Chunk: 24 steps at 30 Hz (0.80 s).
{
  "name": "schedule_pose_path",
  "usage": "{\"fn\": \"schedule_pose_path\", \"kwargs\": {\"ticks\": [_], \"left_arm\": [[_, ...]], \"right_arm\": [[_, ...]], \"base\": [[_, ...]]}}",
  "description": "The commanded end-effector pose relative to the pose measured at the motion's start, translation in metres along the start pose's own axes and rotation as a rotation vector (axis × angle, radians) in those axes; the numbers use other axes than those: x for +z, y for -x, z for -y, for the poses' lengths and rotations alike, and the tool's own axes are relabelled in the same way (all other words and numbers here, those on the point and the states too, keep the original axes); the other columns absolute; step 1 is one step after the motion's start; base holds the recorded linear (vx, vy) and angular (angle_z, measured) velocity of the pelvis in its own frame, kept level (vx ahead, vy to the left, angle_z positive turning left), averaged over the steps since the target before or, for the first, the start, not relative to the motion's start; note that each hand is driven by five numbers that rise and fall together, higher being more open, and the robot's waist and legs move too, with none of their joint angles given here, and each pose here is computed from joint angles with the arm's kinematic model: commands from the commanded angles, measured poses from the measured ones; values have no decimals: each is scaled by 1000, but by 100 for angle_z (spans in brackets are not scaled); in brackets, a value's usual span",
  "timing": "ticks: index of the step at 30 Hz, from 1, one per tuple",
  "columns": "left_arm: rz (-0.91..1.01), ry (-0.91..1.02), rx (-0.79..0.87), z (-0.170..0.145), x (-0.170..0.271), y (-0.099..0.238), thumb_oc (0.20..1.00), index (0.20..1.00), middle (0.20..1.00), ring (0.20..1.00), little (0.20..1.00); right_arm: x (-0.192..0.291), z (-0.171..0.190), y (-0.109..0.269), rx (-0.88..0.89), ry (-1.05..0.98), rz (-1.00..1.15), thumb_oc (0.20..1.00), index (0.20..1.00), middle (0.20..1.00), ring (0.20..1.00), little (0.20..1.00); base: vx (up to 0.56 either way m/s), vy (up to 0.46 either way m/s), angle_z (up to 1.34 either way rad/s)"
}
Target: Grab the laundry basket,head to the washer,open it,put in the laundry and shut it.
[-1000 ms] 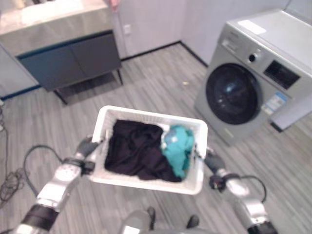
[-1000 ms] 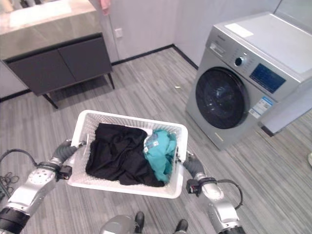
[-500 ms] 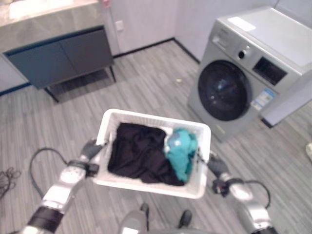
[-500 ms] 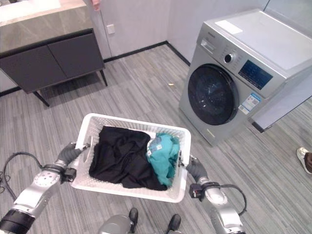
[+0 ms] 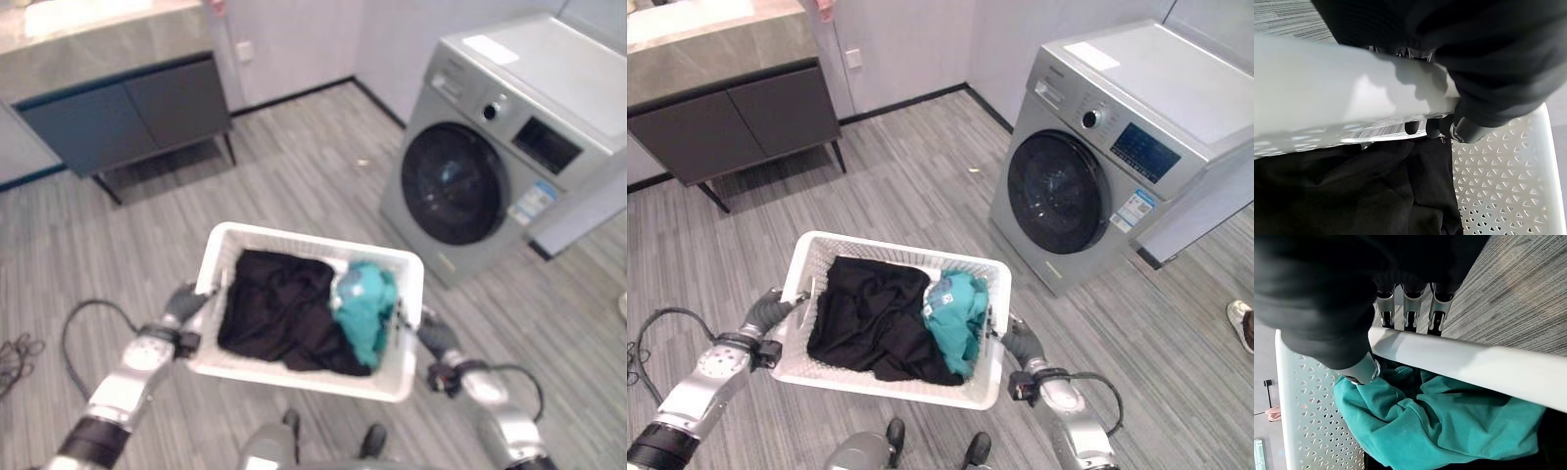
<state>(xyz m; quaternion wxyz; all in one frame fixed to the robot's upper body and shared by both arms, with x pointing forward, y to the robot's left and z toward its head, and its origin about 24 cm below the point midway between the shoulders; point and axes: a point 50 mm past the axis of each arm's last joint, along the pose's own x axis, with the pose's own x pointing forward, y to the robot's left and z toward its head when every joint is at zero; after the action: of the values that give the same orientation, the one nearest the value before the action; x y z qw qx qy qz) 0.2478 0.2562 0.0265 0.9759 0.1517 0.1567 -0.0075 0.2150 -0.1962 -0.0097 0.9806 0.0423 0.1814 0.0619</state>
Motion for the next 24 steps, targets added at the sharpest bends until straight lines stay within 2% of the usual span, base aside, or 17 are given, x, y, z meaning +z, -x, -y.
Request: {"fn": "schedule_pose_path", "kwargs": {"ticks": [1, 24], "left_arm": [[276, 95, -214, 34, 52, -8, 200, 200, 200, 200, 200], [257, 115, -208, 34, 43, -4, 200, 200, 200, 200, 200]], "right_arm": [[26, -36, -6, 246, -30, 164, 200, 200, 200, 200, 200], [21, -25, -2, 200, -8, 153, 200, 200, 200, 200, 200]], "base": [[0, 0, 0], [0, 0, 0]]}}
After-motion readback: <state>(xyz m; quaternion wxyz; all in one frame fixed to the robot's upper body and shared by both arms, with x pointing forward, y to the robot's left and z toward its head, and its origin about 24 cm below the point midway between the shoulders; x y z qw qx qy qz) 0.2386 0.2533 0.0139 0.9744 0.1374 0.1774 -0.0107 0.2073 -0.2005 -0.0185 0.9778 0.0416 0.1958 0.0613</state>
